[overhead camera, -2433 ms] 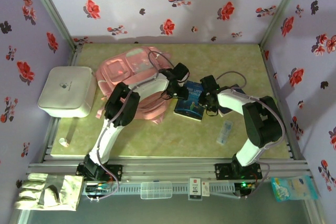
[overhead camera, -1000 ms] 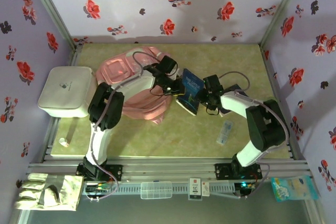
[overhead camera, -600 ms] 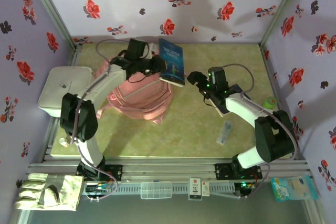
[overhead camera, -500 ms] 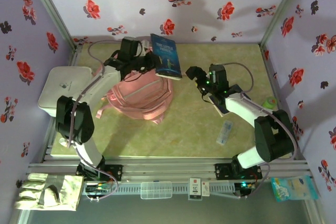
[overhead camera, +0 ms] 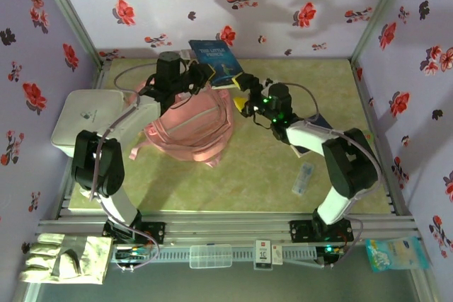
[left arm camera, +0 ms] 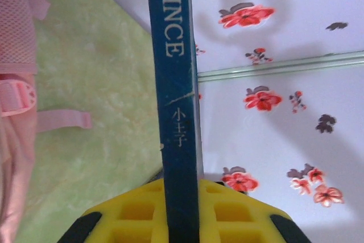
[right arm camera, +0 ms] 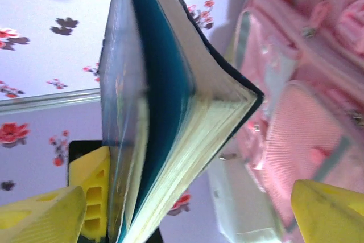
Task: Pack the student bag
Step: Pass the book.
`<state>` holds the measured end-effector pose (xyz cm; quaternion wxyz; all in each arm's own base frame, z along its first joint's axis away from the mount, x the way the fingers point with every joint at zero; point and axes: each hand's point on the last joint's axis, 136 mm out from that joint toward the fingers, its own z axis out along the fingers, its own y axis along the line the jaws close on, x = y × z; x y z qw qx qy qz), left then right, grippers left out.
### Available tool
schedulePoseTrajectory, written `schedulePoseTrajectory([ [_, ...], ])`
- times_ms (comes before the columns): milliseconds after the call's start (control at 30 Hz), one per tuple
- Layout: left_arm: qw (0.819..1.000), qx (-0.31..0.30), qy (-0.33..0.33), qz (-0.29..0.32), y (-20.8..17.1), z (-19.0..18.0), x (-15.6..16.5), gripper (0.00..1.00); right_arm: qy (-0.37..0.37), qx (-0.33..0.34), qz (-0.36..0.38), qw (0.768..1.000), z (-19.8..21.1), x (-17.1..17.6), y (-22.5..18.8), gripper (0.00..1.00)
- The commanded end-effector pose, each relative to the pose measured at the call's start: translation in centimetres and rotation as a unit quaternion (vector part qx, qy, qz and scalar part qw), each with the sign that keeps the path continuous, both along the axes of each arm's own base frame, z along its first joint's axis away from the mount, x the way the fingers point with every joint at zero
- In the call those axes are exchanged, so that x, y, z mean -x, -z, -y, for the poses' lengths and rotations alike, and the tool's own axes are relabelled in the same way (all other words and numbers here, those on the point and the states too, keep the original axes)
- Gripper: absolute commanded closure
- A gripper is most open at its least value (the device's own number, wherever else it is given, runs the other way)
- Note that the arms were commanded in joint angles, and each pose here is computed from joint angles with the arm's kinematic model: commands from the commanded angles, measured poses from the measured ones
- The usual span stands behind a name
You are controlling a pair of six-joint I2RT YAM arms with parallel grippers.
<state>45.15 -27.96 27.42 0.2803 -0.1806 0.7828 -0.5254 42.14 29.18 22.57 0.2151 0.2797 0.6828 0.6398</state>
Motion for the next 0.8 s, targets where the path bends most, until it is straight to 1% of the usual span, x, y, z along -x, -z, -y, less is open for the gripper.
schedulePoseTrajectory([
  [0,0.997,0.055,-0.010,0.056,-4.8,0.2,-0.2,1.00,-0.010,-0.084,0.044,0.995,-1.2,-1.1,-4.4,0.08],
  [100,0.997,0.062,-0.011,0.051,-4.5,0.2,-0.2,1.00,0.000,-0.092,0.044,0.995,-1.7,-1.6,-4.7,0.13],
  [200,0.996,0.072,-0.013,0.052,-4.6,0.2,-0.2,1.00,0.014,-0.077,0.042,0.996,-1.9,-1.7,-4.5,0.15],
  [300,0.996,0.076,-0.013,0.054,-4.7,0.3,-0.3,1.00,0.022,-0.068,0.041,0.997,-2.1,-1.6,-4.1,0.22],
  [433,0.995,0.077,-0.012,0.060,-4.9,0.1,0.0,1.00,0.038,-0.071,0.052,0.995,-1.7,-1.6,-4.3,0.36],
  [567,0.995,0.083,-0.013,0.056,-4.3,-0.1,0.7,1.00,0.048,-0.046,0.074,0.995,-1.4,-1.5,-5.0,0.58],
  [600,0.995,0.082,-0.013,0.054,-4.1,-0.2,0.9,0.98,0.051,-0.033,0.081,0.995,-1.2,-1.5,-5.1,0.65],
  [667,0.996,0.076,-0.011,0.050,-3.4,-0.3,1.3,0.91,0.056,-0.011,0.092,0.994,-0.9,-1.2,-5.3,0.75],
  [700,0.996,0.070,-0.010,0.047,-3.1,-0.5,1.6,0.84,0.061,0.002,0.101,0.993,-0.6,-1.0,-5.5,0.80],
  [767,0.998,0.049,-0.008,0.042,-2.3,-0.8,2.0,0.72,0.073,0.032,0.111,0.991,0.3,-0.6,-5.5,0.86],
])
